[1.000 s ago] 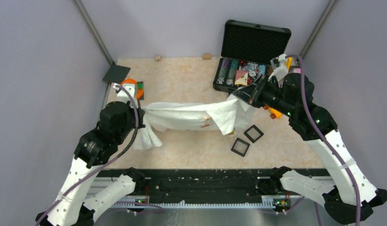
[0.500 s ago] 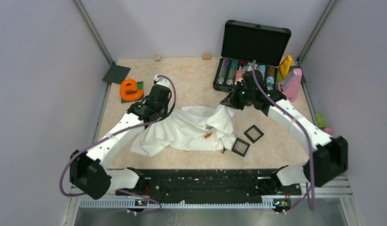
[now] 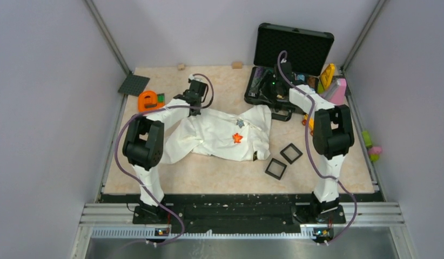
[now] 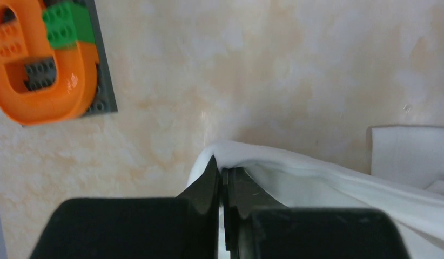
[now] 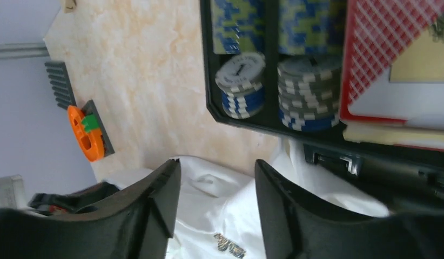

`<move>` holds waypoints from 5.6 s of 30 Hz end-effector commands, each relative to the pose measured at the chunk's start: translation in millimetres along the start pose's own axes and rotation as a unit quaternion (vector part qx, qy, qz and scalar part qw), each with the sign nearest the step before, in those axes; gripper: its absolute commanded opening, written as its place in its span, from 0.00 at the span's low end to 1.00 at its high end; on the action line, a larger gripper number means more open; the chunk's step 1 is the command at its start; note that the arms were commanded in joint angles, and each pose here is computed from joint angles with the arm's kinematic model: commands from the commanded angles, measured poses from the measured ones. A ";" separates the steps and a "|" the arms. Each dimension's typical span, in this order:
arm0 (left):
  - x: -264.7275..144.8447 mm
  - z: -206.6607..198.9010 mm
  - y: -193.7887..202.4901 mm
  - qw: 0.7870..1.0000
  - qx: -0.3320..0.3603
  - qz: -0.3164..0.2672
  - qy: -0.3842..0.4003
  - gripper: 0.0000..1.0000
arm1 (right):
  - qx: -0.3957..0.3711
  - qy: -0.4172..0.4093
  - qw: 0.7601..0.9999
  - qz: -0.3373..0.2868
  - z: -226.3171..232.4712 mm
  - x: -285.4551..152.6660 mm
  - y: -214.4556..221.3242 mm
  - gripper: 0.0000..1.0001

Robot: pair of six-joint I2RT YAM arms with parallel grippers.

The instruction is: Remove the brooch from the garment

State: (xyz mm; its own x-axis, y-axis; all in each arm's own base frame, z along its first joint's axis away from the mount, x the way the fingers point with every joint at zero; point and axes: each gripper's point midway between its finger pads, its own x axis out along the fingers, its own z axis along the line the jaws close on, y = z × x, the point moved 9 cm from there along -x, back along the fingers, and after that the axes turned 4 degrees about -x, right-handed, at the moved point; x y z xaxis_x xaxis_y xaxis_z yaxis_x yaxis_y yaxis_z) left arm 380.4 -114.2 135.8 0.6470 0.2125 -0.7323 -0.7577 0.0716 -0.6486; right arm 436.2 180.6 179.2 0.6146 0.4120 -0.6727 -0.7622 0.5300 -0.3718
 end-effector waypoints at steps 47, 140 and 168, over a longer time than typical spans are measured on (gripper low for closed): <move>-57.7 -85.9 46.5 0.945 0.024 0.055 0.323 0.00 | -0.380 0.057 0.920 -0.079 8.4 -74.7 71.0 0.00; -73.3 -132.3 84.6 0.968 0.176 -0.060 0.169 0.45 | -0.285 -0.132 0.932 -0.181 -53.9 -70.4 140.1 0.40; -96.1 -78.6 57.6 0.880 -0.031 -0.034 0.473 0.36 | -0.321 -0.260 0.902 -0.127 -32.9 -70.8 153.4 0.43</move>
State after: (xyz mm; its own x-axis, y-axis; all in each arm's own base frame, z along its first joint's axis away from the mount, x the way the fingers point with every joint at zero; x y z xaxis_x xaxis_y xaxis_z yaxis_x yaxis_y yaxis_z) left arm 282.1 -213.9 121.9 0.5659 -0.4132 -0.7134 -0.7192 0.1756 -0.6722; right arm 268.6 191.3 130.7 0.7455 0.5908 -0.3085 -0.4953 0.1812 -0.8496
